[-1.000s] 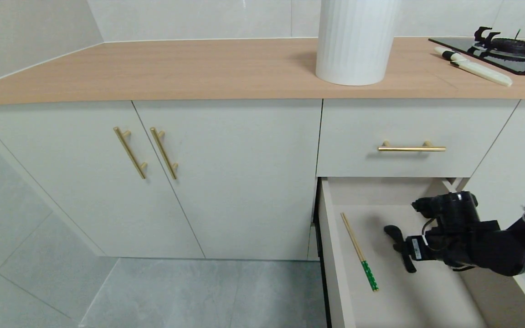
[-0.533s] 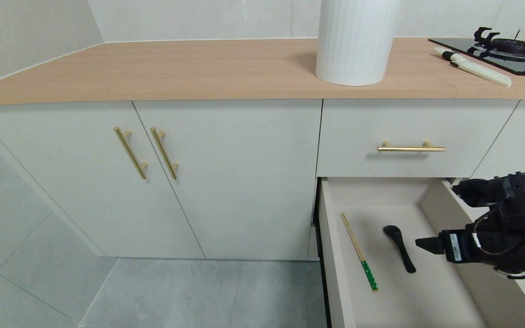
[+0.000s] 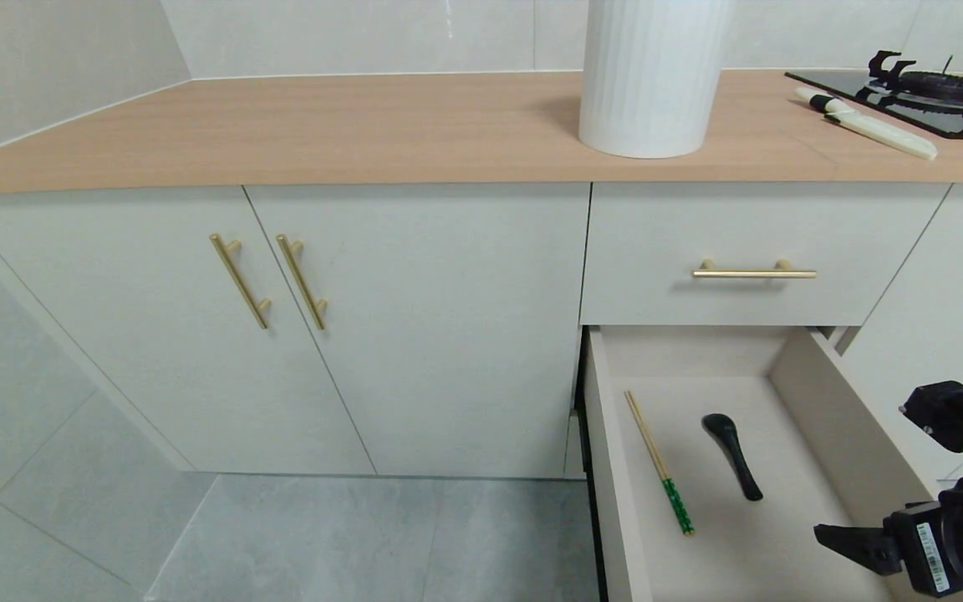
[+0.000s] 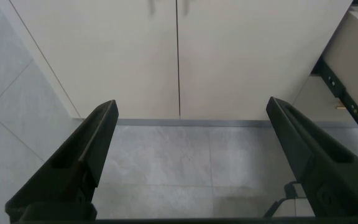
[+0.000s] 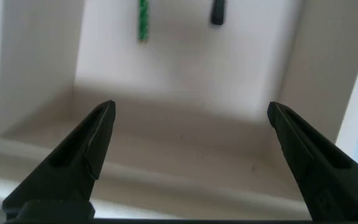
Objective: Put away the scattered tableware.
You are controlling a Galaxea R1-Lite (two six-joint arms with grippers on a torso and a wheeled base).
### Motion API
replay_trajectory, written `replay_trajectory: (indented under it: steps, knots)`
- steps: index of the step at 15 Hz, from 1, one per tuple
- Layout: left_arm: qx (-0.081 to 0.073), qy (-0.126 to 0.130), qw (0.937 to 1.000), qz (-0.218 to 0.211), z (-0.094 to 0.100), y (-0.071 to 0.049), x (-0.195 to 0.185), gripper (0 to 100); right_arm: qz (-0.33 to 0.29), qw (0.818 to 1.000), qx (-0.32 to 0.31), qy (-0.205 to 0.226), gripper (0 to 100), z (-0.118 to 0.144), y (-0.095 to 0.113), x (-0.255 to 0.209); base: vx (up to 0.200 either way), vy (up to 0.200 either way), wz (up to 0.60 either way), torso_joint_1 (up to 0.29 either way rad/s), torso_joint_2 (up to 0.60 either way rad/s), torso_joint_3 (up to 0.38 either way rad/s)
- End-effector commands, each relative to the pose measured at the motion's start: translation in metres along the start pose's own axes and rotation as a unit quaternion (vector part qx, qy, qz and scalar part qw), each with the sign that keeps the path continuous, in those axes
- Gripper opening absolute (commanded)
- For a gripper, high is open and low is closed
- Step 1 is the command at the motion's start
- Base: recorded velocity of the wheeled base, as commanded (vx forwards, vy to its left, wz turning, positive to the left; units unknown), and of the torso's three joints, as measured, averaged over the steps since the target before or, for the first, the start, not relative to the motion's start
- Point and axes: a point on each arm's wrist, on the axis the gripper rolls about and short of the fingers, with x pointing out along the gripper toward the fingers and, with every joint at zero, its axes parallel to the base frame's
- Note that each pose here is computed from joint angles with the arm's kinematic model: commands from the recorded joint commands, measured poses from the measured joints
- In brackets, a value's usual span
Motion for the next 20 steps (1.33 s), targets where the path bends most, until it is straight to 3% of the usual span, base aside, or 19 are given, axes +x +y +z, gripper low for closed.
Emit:
replay_trajectory:
  steps: [1, 5, 11, 16, 20]
  knots:
    - [0.001, 0.000, 1.0000, 0.000, 0.000, 0.000, 0.000, 100, 0.012, 1.000, -0.010, -0.013, 100, -0.002, 0.004, -0.007, 0.000, 0.000, 0.00, 0.000, 0.00, 0.000]
    - [0.001, 0.000, 1.0000, 0.000, 0.000, 0.000, 0.000, 100, 0.013, 1.000, -0.015, -0.010, 100, -0.005, 0.005, -0.008, 0.000, 0.000, 0.00, 0.000, 0.00, 0.000]
    - [0.001, 0.000, 1.0000, 0.000, 0.000, 0.000, 0.000, 100, 0.012, 0.998, -0.057, 0.022, 100, -0.016, 0.002, -0.020, -0.200, 0.000, 0.00, 0.003, 0.00, 0.004]
    - [0.001, 0.000, 1.0000, 0.000, 0.000, 0.000, 0.000, 100, 0.027, 0.990, -0.099, 0.097, 100, -0.026, 0.012, -0.010, 0.000, 0.000, 0.00, 0.000, 0.00, 0.000]
    - [0.000, 0.000, 1.0000, 0.000, 0.000, 0.000, 0.000, 100, 0.015, 0.984, -0.090, 0.154, 100, -0.027, 0.018, 0.013, 0.000, 0.000, 0.00, 0.000, 0.00, 0.000]
